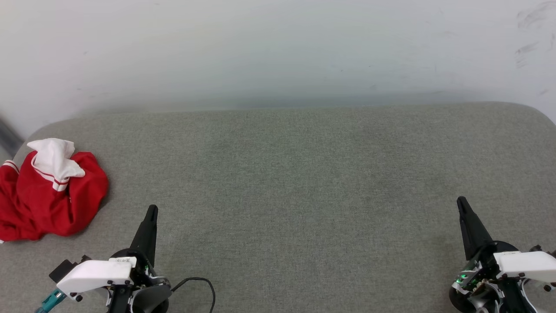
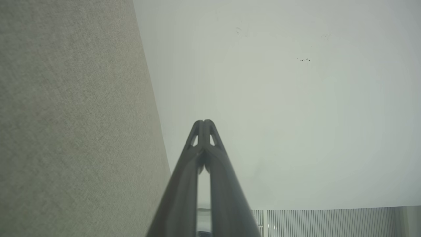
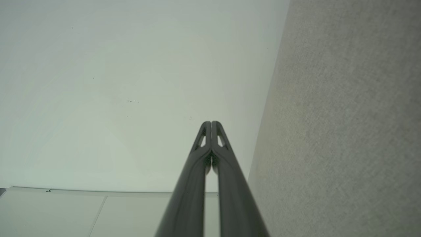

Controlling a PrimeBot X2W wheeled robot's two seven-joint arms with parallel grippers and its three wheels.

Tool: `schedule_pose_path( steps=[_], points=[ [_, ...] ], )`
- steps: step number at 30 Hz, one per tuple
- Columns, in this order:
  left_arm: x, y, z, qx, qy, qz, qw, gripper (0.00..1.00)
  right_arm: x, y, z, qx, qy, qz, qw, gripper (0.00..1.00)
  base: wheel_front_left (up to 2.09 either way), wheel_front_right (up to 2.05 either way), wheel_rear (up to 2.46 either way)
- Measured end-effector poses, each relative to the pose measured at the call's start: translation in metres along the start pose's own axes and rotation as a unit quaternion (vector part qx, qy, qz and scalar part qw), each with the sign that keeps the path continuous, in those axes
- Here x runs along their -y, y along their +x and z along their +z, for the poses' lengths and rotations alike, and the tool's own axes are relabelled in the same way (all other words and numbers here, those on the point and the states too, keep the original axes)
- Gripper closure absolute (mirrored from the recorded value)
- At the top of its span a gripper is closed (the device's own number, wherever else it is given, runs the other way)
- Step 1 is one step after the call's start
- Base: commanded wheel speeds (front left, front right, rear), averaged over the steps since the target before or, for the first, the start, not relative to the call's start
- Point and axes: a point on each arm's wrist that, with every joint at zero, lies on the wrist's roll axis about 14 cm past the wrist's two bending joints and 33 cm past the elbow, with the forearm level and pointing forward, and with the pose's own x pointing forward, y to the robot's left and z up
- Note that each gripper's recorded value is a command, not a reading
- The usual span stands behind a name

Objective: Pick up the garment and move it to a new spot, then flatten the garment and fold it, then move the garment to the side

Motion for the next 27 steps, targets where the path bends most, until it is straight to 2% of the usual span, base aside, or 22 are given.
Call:
schedule_pose_path(
  steps=[4, 5, 8, 10, 15, 21, 27],
  points=[
    [0.000, 0.000, 0.000, 0.000, 0.000, 0.000, 1.000, 1.00, 0.000, 0.000, 0.000, 0.000, 0.000, 0.000, 1.000, 1.00, 0.00, 0.00, 0.00],
    [-0.001, 0.000, 0.000, 0.000, 0.000, 0.001, 1.000, 0.00, 0.001, 0.000, 0.000, 0.000, 0.000, -0.001, 1.000, 0.00, 0.00, 0.00, 0.00],
    [-0.009, -0.003, -0.001, -0.001, -0.002, 0.013, 1.000, 0.00, 0.010, -0.004, 0.000, 0.001, 0.001, -0.015, 1.000, 0.00, 0.00, 0.00, 0.00],
    [-0.027, -0.012, -0.001, 0.002, -0.004, 0.040, 0.999, 0.00, 0.027, -0.012, 0.001, 0.003, 0.002, -0.041, 0.999, 0.00, 0.00, 0.00, 0.00],
    [-0.025, -0.013, 0.007, 0.020, 0.019, 0.038, 0.999, 0.00, 0.029, -0.014, 0.006, 0.017, -0.020, -0.044, 0.999, 0.00, 0.00, 0.00, 0.00],
    [-0.018, -0.011, 0.015, 0.035, 0.086, 0.041, 0.995, 0.00, 0.017, -0.011, 0.009, 0.023, -0.090, -0.030, 0.995, 0.00, 0.00, 0.00, 0.00],
    [-0.013, -0.009, 0.012, 0.033, 0.170, 0.051, 0.984, 0.00, 0.002, -0.007, 0.004, 0.017, -0.184, -0.008, 0.983, 0.00, 0.00, 0.00, 0.00]
  ],
)
